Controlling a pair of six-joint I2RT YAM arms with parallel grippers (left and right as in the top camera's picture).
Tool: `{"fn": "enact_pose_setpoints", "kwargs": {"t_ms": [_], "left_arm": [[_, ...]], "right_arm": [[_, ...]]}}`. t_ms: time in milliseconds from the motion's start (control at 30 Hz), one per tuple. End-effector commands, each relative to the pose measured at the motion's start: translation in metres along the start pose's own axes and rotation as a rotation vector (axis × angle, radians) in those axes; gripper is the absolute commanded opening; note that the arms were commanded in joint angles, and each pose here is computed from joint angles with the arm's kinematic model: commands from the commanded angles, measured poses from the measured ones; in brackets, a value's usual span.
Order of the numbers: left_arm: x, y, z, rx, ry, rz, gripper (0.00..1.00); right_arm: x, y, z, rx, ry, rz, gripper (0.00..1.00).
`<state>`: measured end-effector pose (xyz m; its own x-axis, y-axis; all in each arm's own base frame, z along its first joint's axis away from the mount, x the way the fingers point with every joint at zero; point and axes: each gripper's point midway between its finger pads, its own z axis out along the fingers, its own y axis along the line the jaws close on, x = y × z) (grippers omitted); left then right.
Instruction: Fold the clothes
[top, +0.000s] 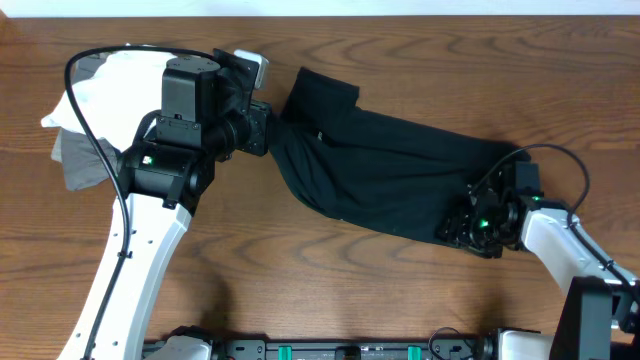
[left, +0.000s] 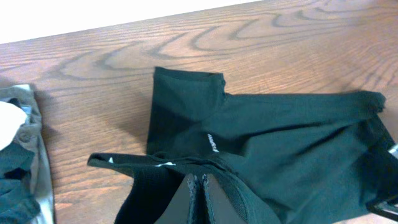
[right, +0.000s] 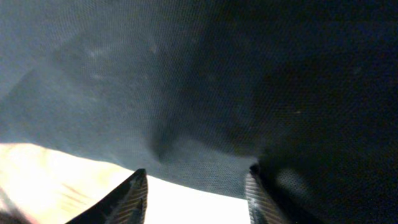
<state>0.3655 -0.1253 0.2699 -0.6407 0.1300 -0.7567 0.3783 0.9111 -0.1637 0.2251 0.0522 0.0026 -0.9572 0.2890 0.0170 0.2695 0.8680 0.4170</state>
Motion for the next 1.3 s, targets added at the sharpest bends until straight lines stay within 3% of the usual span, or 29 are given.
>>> {"fn": "enact_pose_setpoints", "kwargs": {"t_ms": [0,133,167,233,300,467,667,833,967,1100,1267], "left_arm": [[-0.006,0.005,-0.007,-0.038,-0.03,0.003,0.06],[-0.006,0.005,-0.007,-0.037,-0.03,0.003,0.06],[-0.006,0.005,-0.007,-0.037,-0.03,0.002,0.06],[-0.006,0.005,-0.007,-0.039,-0.031,0.003,0.06],[-0.006,0.007,-0.01,-0.057,-0.031,0.003,0.06],[-0.008,0.018,-0.031,-0.146,-0.061,0.013,0.06],[-0.019,0.008,-0.072,-0.147,-0.16,0.033,0.06],[-0.028,-0.001,-0.112,-0.145,-0.267,0.05,0.06],[-0.03,-0.009,-0.134,-0.13,-0.32,0.054,0.06],[-0.011,-0.029,-0.121,0.002,-0.226,0.046,0.06],[0.034,-0.064,-0.07,0.197,0.046,0.099,0.09]], "right_arm": [[0.019,-0.012,0.009,0.052,0.036,0.036,0.56],[0.009,-0.016,0.016,0.055,-0.029,0.049,0.59],[0.002,-0.018,0.017,0.059,-0.066,0.066,0.5],[-0.01,-0.016,0.017,0.047,-0.117,0.091,0.15],[-0.019,-0.01,0.013,0.031,-0.14,0.087,0.01],[-0.042,0.014,-0.029,0.026,-0.178,-0.009,0.01],[-0.072,0.055,-0.147,0.054,-0.367,-0.108,0.01],[-0.076,0.069,-0.23,0.099,-0.539,-0.109,0.01],[-0.073,0.078,-0.263,0.088,-0.625,-0.123,0.01],[-0.069,0.079,-0.259,0.089,-0.603,-0.125,0.01],[-0.077,0.079,-0.245,0.091,-0.559,-0.12,0.01]]}}
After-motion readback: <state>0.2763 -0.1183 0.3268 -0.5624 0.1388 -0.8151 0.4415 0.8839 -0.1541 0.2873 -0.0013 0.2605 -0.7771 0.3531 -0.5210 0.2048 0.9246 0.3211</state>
